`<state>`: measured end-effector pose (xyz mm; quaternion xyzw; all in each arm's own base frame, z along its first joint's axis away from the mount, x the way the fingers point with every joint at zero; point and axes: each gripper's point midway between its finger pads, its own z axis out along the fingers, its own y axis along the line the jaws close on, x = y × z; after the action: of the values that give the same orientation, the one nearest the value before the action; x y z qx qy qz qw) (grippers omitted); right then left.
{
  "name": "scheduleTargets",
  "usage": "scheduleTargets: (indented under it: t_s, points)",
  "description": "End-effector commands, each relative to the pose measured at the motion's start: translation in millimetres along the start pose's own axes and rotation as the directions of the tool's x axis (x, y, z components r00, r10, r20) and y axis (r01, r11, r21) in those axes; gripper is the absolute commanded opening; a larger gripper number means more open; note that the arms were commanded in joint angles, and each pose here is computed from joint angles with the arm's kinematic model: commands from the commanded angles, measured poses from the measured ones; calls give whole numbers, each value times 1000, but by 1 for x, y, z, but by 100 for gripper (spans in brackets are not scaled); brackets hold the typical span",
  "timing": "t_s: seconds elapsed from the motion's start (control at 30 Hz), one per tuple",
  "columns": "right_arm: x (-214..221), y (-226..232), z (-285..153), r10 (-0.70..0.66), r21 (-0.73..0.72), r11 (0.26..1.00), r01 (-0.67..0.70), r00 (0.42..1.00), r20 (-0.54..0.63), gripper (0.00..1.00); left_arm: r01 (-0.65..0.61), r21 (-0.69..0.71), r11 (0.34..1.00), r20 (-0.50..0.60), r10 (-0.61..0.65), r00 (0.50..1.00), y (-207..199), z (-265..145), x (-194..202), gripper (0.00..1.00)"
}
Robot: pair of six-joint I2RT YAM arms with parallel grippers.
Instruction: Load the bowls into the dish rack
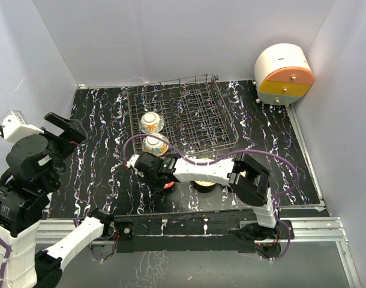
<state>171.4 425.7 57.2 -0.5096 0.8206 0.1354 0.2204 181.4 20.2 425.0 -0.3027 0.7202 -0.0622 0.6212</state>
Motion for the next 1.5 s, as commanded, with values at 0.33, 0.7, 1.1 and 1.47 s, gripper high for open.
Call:
scheduleTargets:
  t_s: [0.33,0.7,1.1,1.47]
  points:
    - [-149,12,-179,255,-534,843,-54,916,309,8,-38,-13,999,23,38,999,1,-3,-13,97]
    - [-235,-143,-245,672,-837,547,-14,604,430,8,-34,-3,999,28,34,999,-2,-1,-13,97]
    - [-280,-286,-166,925,-933,353,-65,177,338,8,-54,-15,998,24,55,998,-1,3,-8,97]
    - [-276,-346,-136,941,-948,315,-45,-113,318,8,-78,-27,997,8,79,997,0,10,1,97]
